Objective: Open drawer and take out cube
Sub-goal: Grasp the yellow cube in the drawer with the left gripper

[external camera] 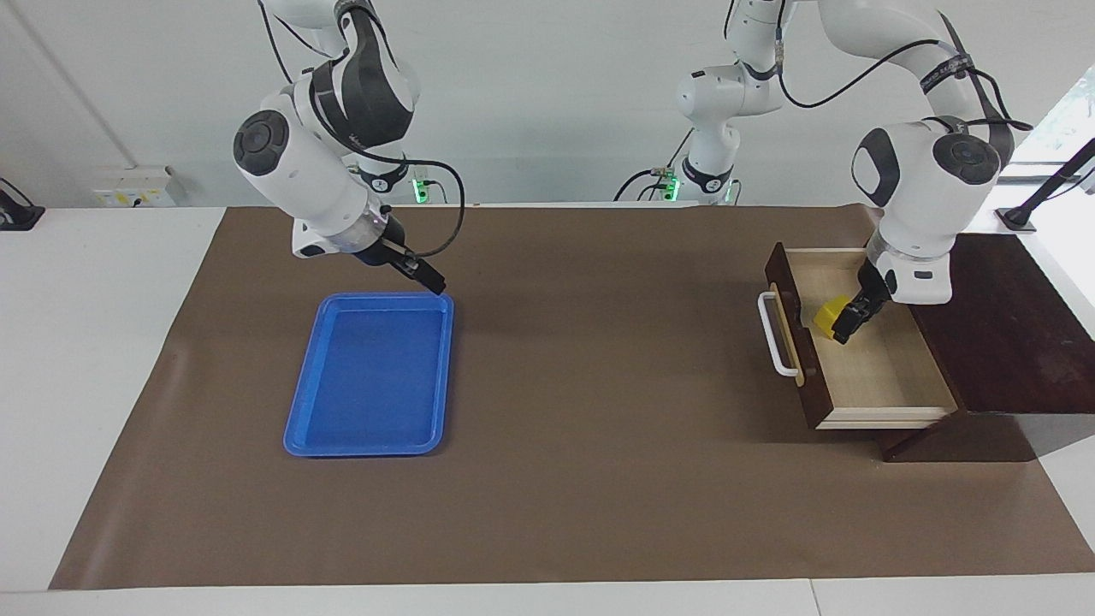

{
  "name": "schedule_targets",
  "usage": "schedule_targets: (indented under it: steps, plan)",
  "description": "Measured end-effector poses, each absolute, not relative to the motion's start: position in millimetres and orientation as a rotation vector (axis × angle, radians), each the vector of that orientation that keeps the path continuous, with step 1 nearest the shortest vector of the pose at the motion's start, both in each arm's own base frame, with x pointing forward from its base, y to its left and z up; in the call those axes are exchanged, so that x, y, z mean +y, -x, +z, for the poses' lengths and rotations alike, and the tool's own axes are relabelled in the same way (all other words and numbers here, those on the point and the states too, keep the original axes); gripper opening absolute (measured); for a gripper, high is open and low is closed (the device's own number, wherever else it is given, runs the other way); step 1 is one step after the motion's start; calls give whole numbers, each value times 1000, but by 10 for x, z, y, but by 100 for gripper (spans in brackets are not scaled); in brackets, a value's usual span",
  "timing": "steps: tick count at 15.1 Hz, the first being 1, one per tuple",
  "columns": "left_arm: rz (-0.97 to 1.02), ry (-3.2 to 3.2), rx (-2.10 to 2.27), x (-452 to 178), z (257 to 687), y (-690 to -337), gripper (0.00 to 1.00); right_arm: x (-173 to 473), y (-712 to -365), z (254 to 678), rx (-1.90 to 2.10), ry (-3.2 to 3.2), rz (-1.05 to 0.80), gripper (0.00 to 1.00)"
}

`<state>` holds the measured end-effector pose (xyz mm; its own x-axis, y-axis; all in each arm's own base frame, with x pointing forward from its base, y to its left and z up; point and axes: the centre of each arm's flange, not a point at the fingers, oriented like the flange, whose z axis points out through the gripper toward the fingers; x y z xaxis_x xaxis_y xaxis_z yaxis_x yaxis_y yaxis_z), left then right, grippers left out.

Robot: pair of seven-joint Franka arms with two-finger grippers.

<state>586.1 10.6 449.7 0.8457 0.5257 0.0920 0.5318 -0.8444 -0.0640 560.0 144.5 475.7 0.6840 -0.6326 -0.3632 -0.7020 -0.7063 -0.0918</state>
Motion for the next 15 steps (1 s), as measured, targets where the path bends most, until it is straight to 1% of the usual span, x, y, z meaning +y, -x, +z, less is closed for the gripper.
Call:
schedule_targets:
  steps: [2,3,4,6,7,8,10,12,13,15]
  plan:
    - [-90,2932,-840,104,4440,-5838,100,1520,-5622,4671,1103,2652,467,100]
    - [-84,2931,-840,104,4420,-5829,96,1528,-5623,4655,1107,2648,473,100]
    - [-78,2930,-839,104,4401,-5820,96,1526,-5624,4652,1110,2645,475,100]
    - [-75,2930,-839,103,4388,-5811,80,1518,-5627,4653,1112,2643,475,100]
    - [-76,2930,-839,103,4392,-5811,61,1517,-5627,4653,1112,2643,475,100]
    - [-78,2930,-839,103,4398,-5809,56,1517,-5627,4653,1113,2642,475,100]
    - [-81,2930,-840,104,4411,-5813,56,1520,-5627,4654,1116,2638,478,100]
    - [-100,2932,-841,96,4538,-5849,56,1522,-5627,4655,1117,2634,480,100]
    - [-105,2931,-843,80,4699,-5882,56,1523,-5627,4655,1117,2634,480,100]
    - [-115,2934,-836,-89,5183,-5940,56,1523,-5627,4655,1117,2633,480,100]
